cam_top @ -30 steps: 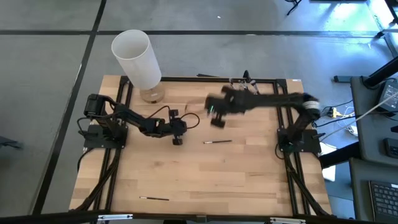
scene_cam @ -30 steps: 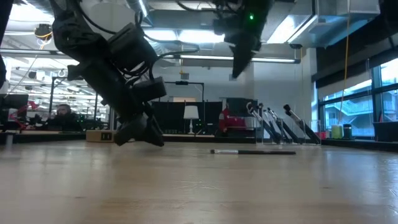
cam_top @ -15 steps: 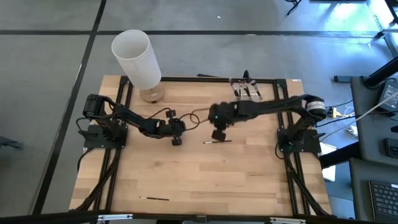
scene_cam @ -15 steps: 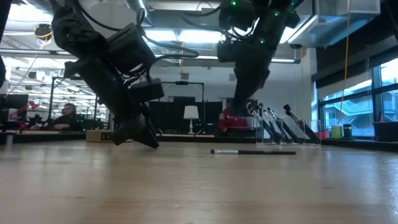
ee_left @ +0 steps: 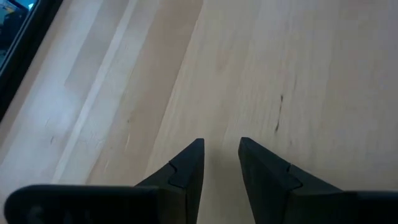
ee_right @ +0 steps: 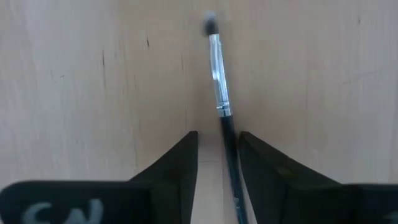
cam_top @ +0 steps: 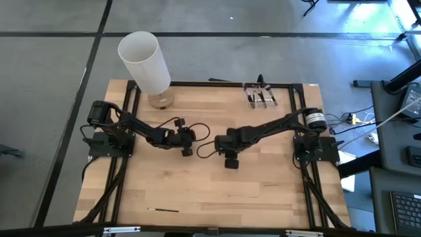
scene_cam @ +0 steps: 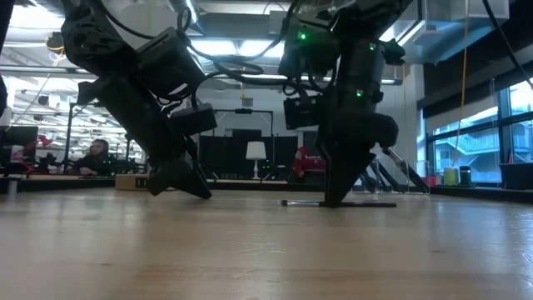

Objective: Put items in baskets/containers
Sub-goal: Put the eyeshadow brush into the middle of the transparent organizer

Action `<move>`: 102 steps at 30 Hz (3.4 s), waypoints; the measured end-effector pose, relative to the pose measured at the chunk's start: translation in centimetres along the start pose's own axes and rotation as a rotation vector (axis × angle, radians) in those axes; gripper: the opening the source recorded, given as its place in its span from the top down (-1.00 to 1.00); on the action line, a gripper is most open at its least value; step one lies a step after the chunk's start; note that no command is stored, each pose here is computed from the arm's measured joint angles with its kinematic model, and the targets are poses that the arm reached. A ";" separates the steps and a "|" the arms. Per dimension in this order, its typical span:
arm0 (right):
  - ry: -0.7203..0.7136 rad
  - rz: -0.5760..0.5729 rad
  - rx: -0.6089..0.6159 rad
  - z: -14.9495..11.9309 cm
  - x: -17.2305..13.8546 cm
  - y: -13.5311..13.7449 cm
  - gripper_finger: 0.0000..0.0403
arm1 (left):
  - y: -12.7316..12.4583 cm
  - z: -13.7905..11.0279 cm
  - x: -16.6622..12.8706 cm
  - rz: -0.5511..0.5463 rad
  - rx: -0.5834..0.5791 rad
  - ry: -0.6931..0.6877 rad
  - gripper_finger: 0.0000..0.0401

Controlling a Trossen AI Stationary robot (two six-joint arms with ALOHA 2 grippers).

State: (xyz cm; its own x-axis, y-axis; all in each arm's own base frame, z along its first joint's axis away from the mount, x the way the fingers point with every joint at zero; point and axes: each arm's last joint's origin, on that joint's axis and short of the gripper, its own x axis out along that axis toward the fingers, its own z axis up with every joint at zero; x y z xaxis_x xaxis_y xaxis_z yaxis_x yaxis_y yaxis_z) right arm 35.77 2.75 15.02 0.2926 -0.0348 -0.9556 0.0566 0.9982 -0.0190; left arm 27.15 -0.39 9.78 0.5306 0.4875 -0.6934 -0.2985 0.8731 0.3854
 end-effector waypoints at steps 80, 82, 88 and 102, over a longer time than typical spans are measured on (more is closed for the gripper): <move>0.082 -0.041 -0.104 5.5 -7.9 -0.3 0.80 | 0.5 0.4 0.4 -0.005 0.013 -0.034 0.49; 0.090 -0.007 -0.127 5.7 -7.2 -0.3 0.78 | 0.3 0.4 0.3 -0.008 0.014 -0.031 0.49; 0.086 -0.007 -0.088 6.3 -5.4 -1.0 0.81 | 0.1 0.2 0.1 -0.008 0.020 -0.014 0.49; 0.049 0.001 -0.070 5.7 -3.4 -1.3 0.37 | 0.1 0.1 0.1 -0.008 0.027 -0.006 0.49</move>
State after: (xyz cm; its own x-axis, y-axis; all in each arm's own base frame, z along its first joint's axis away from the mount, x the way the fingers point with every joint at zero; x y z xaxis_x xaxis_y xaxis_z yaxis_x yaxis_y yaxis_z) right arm 40.16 1.34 19.99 0.2453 -0.0328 -0.9689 -0.0111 0.9993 -0.0366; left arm 27.27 -0.24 9.85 0.5378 0.4803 -0.6929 -0.2731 0.8768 0.3958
